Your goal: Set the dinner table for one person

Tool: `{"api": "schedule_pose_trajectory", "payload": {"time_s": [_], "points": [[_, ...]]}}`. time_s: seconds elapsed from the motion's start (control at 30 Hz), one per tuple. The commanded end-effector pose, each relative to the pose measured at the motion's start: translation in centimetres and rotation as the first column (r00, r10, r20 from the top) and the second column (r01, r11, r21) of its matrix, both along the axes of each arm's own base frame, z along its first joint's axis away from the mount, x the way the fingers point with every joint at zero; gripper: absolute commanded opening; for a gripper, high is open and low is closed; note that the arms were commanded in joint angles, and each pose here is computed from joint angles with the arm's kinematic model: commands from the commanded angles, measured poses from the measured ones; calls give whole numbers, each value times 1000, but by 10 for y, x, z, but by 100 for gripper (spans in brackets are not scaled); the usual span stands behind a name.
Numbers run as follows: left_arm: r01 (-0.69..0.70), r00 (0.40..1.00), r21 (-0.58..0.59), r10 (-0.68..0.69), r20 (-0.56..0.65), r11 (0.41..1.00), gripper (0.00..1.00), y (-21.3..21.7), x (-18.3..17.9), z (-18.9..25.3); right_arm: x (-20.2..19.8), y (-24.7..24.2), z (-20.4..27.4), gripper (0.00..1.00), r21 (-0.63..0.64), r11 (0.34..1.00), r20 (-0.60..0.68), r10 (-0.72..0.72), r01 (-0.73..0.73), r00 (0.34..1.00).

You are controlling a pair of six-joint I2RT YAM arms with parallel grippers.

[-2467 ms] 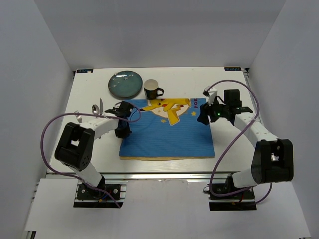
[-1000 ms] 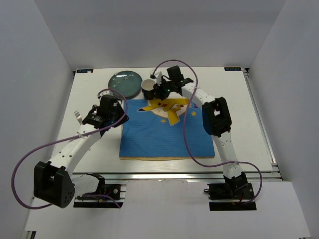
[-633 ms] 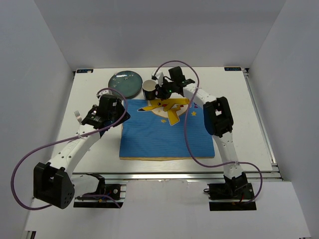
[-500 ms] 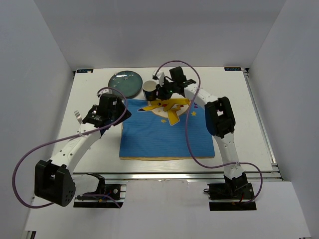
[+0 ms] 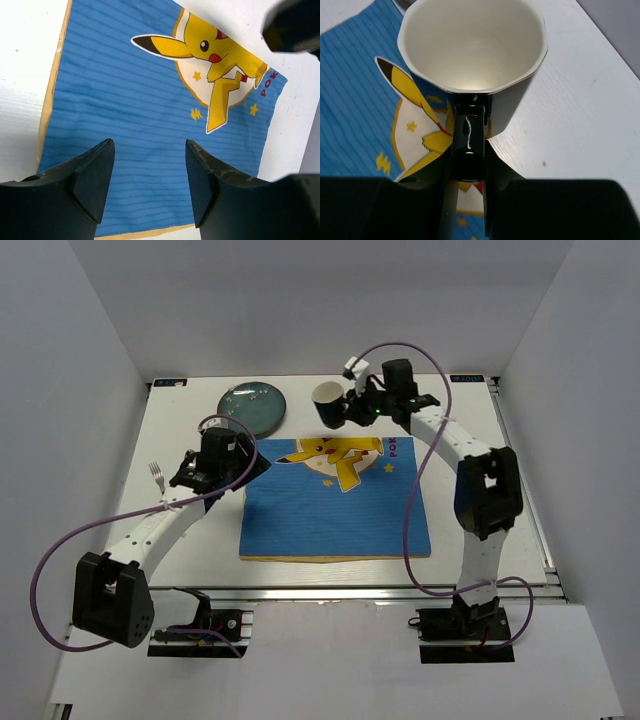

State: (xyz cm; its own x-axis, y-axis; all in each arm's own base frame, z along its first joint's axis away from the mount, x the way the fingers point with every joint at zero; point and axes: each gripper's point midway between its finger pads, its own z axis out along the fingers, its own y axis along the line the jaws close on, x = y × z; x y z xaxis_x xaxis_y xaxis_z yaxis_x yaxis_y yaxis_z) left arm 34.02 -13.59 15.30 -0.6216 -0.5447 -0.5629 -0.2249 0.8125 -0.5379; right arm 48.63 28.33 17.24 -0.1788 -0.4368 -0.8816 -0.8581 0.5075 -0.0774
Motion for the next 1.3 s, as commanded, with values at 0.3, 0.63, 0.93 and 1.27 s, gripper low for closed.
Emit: {"api": "schedule_pose_trajectory", "payload": {"time_s": [0.3,0.63,0.93,1.27], "points": [[5,999,-31,-3,35,1000,73,3,-4,8,-12,-100,5,0,7,989,74,-145,145,987],[-8,1000,-25,9,29,1000,75,8,-10,10,-13,-131,-22,0,26,975,32,-221,220,975],[-11,999,-27,12,36,1000,77,9,-9,15,-36,-138,-49,18,22,974,-9,-224,224,975],[5,999,-56,-3,47,998,80,4,11,23,-57,-148,-60,48,5,971,-46,-239,240,970]]}}
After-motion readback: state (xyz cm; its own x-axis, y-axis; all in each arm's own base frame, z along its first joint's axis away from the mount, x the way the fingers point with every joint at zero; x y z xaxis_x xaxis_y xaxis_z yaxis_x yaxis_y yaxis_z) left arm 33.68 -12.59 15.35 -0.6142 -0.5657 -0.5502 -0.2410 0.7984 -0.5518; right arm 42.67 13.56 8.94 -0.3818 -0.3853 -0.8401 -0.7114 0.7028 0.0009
